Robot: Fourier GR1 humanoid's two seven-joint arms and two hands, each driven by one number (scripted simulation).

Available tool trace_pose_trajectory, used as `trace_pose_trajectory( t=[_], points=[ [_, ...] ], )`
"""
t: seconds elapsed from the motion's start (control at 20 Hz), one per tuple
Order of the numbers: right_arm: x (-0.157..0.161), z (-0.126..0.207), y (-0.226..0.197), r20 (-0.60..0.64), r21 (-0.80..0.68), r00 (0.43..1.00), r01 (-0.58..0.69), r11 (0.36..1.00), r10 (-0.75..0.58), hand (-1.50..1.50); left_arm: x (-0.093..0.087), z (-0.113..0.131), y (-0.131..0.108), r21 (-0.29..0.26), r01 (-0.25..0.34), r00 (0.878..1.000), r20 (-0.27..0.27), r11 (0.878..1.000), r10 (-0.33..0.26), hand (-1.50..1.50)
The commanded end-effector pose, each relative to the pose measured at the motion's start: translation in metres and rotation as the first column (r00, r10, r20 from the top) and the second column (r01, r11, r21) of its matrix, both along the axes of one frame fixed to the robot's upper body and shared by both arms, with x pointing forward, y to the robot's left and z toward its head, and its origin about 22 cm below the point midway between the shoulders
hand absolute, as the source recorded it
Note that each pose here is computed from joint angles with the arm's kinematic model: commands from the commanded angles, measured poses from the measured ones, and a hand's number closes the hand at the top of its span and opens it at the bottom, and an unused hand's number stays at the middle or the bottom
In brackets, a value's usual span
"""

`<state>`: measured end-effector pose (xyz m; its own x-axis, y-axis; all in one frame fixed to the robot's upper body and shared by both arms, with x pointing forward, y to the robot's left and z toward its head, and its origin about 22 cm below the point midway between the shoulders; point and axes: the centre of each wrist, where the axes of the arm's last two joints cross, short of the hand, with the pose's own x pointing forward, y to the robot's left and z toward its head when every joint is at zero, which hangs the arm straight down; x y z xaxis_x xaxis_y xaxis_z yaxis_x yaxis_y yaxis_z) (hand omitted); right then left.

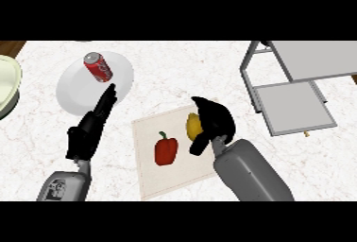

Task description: Pick the lemon from the placemat and place it in the tiered shelf

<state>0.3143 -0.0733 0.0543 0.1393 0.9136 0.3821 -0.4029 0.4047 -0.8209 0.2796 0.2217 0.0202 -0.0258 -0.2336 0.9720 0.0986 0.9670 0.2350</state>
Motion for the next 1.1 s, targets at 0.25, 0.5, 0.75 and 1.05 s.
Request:
trace_pose_trajectory(
  t=[0.25, 0.5, 0.75, 1.05],
  points=[
    [0.0, 0.003, 0.007, 0.018, -0.099, 0.993, -0.118, 0.988, 0.121, 1.5, 0.002, -0.007, -0.007, 0.017, -0.01, 1.0, 0.019, 1.0, 0.01, 0.0],
    [-0.005, -0.02, 0.014, 0.072, -0.086, 0.992, -0.1, 0.991, 0.106, 1.5, 0.0, -0.008, 0.009, -0.004, 0.008, 1.0, 0.0, 1.0, -0.008, 0.0],
    [-0.098, -0.01, -0.013, 0.109, -0.024, 0.987, -0.114, 0.993, 0.116, 1.5, 0.002, -0.002, 0.003, -0.012, -0.01, 1.0, -0.012, 1.0, 0.01, 0.0],
    [-0.151, 0.021, -0.035, 0.197, 0.078, 0.977, -0.094, 0.993, 0.077, 1.5, -0.006, -0.013, 0.011, 0.001, -0.036, 0.999, -0.007, 0.999, 0.036, 0.0]
  ],
)
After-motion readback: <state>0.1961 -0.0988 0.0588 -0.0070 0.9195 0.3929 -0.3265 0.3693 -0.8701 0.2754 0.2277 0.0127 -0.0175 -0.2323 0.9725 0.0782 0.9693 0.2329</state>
